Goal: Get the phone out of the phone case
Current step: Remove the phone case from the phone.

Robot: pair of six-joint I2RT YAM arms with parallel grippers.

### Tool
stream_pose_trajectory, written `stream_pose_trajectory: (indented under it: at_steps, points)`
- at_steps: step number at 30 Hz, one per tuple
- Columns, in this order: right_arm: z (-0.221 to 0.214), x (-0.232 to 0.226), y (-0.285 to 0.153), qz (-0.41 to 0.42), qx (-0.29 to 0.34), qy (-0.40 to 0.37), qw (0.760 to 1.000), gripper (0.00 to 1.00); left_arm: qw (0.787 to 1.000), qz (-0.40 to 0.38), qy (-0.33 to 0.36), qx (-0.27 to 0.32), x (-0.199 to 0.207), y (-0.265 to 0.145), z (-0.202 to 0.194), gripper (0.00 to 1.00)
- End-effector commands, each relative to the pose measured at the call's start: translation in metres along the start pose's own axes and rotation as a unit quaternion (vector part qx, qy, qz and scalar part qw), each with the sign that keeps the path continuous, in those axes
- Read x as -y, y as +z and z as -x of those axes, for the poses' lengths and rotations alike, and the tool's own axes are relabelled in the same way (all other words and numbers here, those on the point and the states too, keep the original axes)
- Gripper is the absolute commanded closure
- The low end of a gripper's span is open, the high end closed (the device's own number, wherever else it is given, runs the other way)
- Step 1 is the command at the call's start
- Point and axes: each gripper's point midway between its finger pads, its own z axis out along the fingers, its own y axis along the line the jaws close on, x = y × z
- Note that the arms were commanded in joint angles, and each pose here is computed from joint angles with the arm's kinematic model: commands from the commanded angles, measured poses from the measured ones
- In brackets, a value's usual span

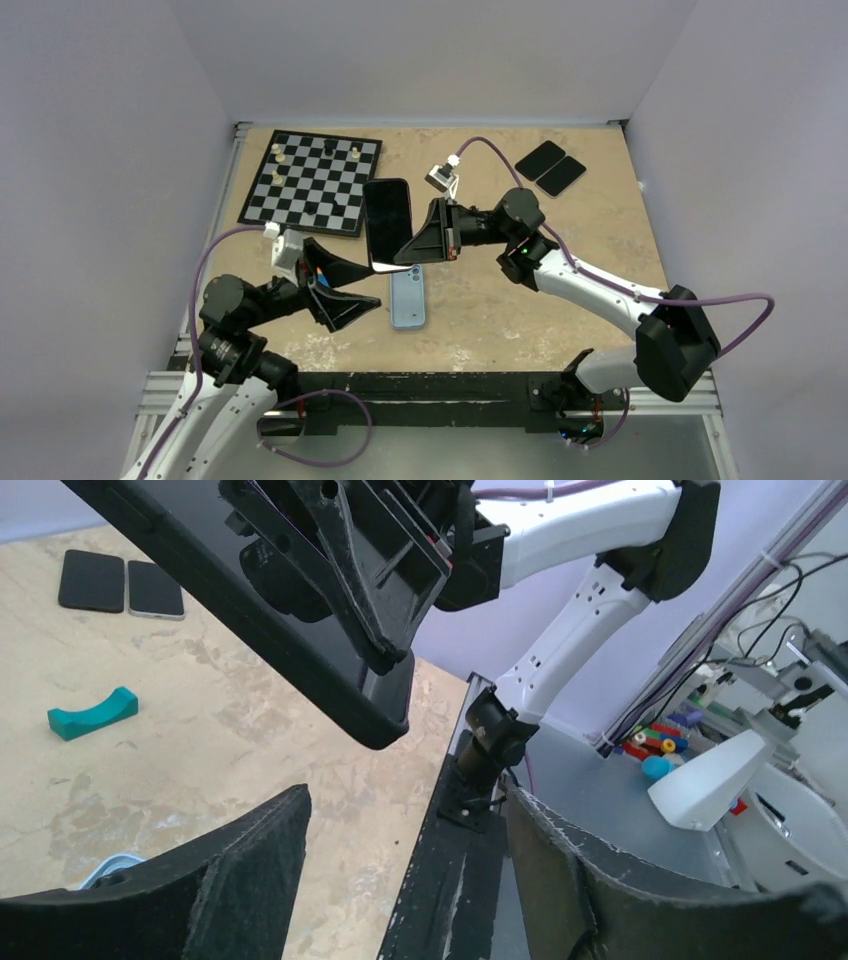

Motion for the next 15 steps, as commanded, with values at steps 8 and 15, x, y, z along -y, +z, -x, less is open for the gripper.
stream_pose_trajectory:
  at_steps: [8,15]
  points:
    - [0.022,-0.036,0.004,0.025,0.038,-0.088,0.995,1.00,0.997,0.024,-0.051,0.057,-0.005,0.020,0.053,0.50]
    - [0.020,-0.040,0.004,0.024,0.033,-0.092,0.995,1.00,0.998,0.026,-0.025,0.042,-0.012,0.023,0.048,0.79]
